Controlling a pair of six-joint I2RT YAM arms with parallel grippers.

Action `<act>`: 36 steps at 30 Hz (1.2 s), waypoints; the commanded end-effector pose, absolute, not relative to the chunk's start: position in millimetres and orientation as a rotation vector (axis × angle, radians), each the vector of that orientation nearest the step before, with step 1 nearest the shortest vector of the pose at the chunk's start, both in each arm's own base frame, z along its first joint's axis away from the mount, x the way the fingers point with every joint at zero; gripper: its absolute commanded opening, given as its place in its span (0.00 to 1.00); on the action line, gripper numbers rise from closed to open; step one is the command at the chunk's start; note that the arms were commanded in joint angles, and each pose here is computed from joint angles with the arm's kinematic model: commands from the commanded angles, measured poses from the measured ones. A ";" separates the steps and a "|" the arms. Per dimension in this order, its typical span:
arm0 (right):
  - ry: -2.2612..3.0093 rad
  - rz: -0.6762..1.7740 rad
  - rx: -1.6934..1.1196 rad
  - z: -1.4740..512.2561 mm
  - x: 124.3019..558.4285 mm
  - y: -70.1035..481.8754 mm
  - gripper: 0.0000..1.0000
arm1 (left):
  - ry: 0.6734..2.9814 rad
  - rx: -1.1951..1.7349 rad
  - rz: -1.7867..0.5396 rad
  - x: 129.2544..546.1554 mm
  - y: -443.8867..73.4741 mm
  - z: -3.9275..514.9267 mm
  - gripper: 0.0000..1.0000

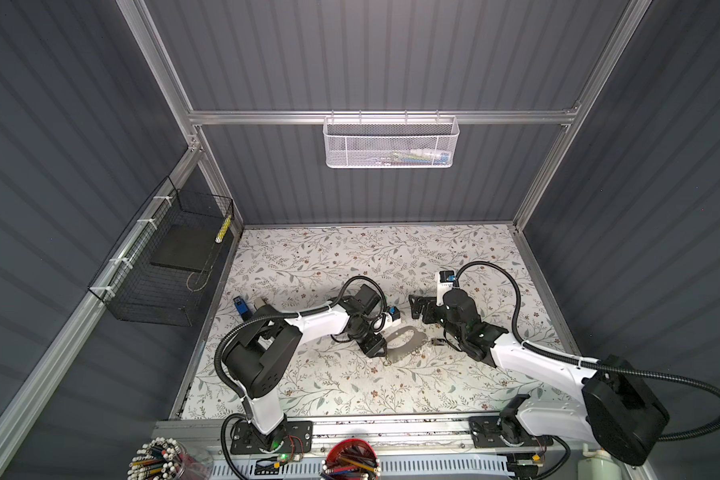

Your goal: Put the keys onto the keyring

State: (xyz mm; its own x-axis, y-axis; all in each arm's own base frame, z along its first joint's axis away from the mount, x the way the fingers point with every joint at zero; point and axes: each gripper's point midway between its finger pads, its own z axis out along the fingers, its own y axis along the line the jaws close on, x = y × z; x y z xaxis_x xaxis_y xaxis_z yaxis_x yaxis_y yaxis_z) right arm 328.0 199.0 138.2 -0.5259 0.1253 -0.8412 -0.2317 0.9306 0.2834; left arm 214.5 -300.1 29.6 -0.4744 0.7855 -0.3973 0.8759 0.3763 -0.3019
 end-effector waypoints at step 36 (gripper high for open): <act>2.097 0.476 -0.120 142.6 337.2 216.6 0.98 | 2.539 1.735 -0.609 190.7 -286.8 -1.4 0.40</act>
State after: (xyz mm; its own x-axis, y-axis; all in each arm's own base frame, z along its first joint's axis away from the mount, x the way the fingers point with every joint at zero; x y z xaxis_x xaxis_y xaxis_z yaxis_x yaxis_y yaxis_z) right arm 333.5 211.2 135.5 -0.5547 0.1055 -0.8253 -0.2543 0.9230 0.2889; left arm 207.1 -310.2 25.6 -0.3853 0.8499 -0.3594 0.9110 0.2883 -0.2949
